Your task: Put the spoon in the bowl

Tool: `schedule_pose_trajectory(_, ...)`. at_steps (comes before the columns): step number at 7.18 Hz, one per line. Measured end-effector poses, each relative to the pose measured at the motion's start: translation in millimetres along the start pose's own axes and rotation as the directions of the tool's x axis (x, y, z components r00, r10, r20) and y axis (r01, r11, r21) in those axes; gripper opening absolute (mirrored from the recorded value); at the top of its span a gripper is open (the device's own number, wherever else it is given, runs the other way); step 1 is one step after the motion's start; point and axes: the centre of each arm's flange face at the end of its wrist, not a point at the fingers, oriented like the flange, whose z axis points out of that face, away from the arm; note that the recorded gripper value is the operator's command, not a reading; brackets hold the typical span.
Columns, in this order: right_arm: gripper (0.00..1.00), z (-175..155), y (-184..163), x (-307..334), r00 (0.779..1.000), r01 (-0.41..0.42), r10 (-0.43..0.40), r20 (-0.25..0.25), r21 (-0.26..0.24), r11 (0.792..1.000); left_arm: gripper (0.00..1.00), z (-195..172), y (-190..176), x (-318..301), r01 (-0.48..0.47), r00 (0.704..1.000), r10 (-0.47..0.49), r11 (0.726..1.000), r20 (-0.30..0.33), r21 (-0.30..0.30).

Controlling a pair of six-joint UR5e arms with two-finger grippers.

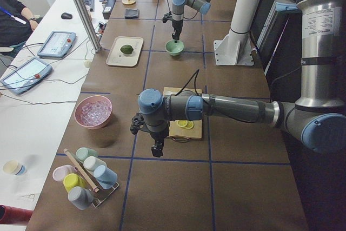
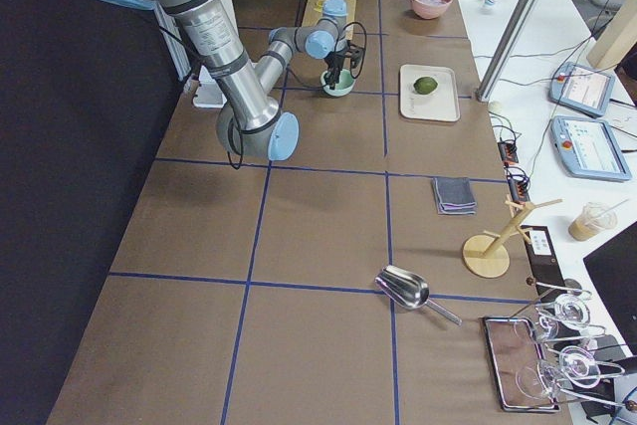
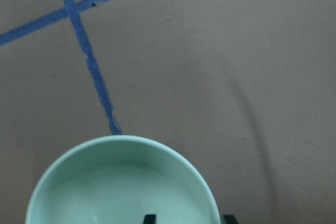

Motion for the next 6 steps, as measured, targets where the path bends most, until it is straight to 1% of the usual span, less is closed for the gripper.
schedule_pose_trajectory(2, 1.0, -42, -62, 15, 0.999, 0.011, -0.011, 0.036, -0.008, 1.0, 1.0, -2, -2, 2, -0.006, 1.0, 0.006, 1.0, 0.005, 0.004)
schedule_pose_trajectory(3, 1.0, -60, -100, 32, 0.998, 0.035, -0.034, 0.046, -0.009, 0.999, 1.0, -6, -6, 6, -0.015, 1.0, 0.015, 1.0, 0.005, 0.016)
schedule_pose_trajectory(5, 1.0, -89, -182, 92, 0.992, 0.118, -0.118, 0.047, -0.011, 0.993, 1.0, -20, -25, 17, -0.066, 0.998, 0.065, 0.995, 0.017, 0.069)
schedule_pose_trajectory(6, 1.0, -103, -227, 141, 0.984, 0.176, -0.176, 0.041, -0.006, 0.984, 1.0, -27, -38, 22, -0.099, 0.995, 0.097, 0.99, 0.027, 0.102)
